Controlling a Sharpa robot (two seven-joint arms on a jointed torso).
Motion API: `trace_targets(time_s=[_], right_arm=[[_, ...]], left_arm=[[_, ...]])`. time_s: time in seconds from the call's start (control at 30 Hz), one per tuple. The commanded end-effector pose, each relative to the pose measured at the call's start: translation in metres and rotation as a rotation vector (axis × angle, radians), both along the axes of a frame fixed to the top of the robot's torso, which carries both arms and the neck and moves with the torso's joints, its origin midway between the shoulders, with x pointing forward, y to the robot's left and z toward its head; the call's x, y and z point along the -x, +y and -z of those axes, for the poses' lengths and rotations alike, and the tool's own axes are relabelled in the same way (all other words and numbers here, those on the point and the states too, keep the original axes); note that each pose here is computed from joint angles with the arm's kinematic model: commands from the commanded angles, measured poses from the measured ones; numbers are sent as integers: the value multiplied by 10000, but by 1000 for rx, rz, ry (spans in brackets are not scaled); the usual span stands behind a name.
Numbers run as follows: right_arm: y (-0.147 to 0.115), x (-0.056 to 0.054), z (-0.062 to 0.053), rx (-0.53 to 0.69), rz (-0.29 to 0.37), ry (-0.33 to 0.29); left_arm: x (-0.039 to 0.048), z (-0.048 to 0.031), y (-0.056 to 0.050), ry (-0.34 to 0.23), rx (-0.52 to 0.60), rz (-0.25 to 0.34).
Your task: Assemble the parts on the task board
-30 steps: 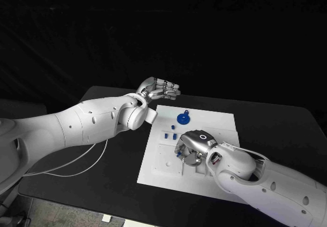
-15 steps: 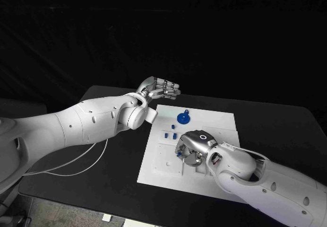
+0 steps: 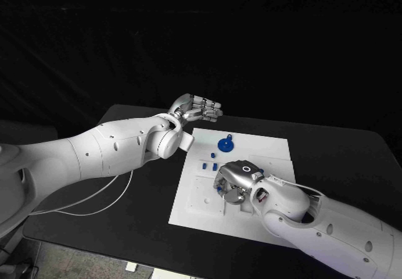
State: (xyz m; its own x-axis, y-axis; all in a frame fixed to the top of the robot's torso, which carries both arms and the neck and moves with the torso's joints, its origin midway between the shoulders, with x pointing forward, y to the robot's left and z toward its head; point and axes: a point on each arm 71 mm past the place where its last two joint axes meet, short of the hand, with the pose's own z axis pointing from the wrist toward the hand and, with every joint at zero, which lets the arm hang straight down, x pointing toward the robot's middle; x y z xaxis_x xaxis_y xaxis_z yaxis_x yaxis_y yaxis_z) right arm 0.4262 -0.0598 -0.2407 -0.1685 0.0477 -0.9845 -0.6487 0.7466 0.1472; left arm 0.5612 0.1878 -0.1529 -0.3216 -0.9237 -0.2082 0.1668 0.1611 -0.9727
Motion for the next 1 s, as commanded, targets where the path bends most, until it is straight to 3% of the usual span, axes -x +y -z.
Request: trace_targets(time_s=[0.03,0.33,0.67,0.83,1.0], right_arm=[[-22,-6,92,61,17,13],[-34,-7,122,57,21,41],[-83,27,62,21,41,21],[-142,78,-16,-6,44,7],[-275,56,-196,-40,71,-12]], left_arm=[[4,-5,-28,5,9,15],[5,-1,-25,10,9,18],[5,3,-2,15,7,15],[4,4,25,15,5,10],[2,5,51,15,4,6]])
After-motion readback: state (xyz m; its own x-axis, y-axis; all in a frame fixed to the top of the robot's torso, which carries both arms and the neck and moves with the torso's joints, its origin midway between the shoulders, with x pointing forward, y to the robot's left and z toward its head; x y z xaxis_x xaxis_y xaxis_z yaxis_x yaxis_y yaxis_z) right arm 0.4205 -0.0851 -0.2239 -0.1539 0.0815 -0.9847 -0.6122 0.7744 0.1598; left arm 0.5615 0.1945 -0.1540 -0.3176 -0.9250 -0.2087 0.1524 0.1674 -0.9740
